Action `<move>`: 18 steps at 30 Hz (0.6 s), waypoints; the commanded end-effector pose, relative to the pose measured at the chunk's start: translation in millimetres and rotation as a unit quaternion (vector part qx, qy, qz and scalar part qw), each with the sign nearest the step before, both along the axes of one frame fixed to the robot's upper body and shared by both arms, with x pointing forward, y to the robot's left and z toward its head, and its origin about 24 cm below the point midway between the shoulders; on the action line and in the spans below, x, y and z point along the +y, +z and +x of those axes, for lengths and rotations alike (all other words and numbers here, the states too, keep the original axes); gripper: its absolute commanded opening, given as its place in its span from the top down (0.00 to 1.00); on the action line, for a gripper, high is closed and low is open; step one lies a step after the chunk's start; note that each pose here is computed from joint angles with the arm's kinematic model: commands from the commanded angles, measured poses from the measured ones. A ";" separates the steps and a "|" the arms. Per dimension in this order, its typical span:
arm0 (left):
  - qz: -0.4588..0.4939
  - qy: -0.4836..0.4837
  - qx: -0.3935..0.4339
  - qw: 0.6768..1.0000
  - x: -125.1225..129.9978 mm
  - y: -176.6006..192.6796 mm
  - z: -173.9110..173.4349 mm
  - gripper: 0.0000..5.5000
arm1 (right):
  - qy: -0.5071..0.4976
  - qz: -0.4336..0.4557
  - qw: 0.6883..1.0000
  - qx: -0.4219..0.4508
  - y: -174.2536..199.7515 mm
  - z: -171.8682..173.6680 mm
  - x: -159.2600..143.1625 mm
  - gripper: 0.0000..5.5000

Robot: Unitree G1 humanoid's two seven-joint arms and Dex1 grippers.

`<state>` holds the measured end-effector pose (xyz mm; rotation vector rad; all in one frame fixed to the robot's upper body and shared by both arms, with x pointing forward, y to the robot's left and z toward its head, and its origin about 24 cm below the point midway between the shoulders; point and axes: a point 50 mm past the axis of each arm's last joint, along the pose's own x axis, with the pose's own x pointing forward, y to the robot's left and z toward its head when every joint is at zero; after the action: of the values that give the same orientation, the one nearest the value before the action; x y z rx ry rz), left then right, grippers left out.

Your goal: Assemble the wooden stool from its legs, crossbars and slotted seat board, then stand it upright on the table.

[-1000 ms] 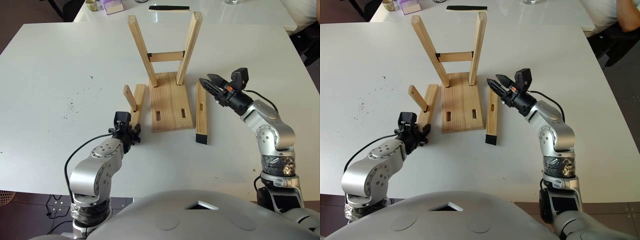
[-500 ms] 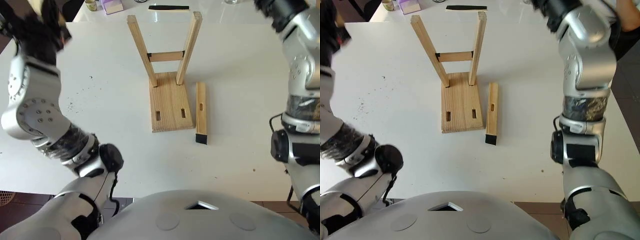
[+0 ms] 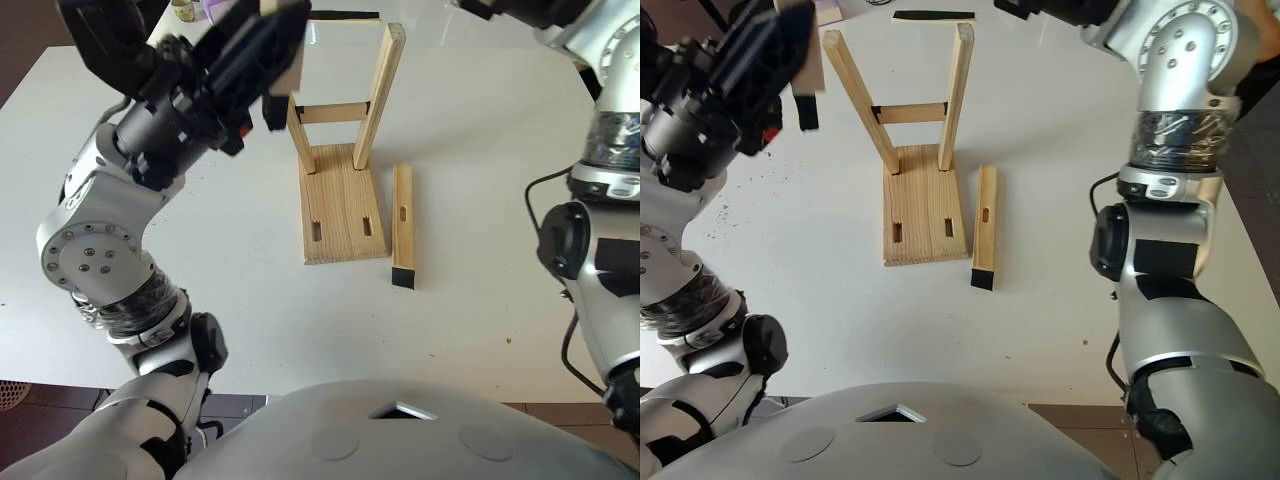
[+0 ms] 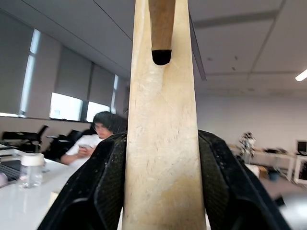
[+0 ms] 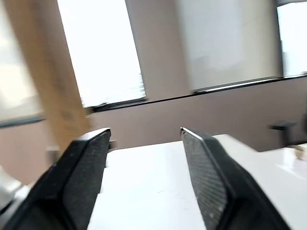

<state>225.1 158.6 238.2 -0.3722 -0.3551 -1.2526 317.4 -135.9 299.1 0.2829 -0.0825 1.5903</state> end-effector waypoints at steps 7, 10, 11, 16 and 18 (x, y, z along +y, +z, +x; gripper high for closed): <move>0.074 -0.048 0.002 0.996 -2.7 -23.3 -1.2 0.64 | 0.124 -0.018 0.992 -0.027 34.3 -19.3 -7.3 0.41; 0.091 -0.050 0.006 0.995 -3.7 -30.2 -1.7 0.64 | 0.139 -0.031 0.989 -0.043 32.7 -24.7 -5.5 0.41; 0.097 -0.050 0.007 0.994 -4.2 -31.9 -1.9 0.64 | 0.143 -0.033 0.988 -0.048 32.8 -26.0 -4.4 0.41; 0.112 -0.049 0.007 0.992 -7.3 -38.9 -2.4 0.64 | 0.152 -0.048 0.985 -0.063 33.3 -31.1 1.9 0.41; 0.116 -0.049 0.007 0.992 -8.6 -40.6 -2.8 0.64 | 0.149 -0.060 0.985 -0.068 30.8 -30.6 5.2 0.41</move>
<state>222.8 151.0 201.2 -0.2196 -0.1990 -1.3789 289.4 -136.0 329.8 0.1393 -0.0510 1.8861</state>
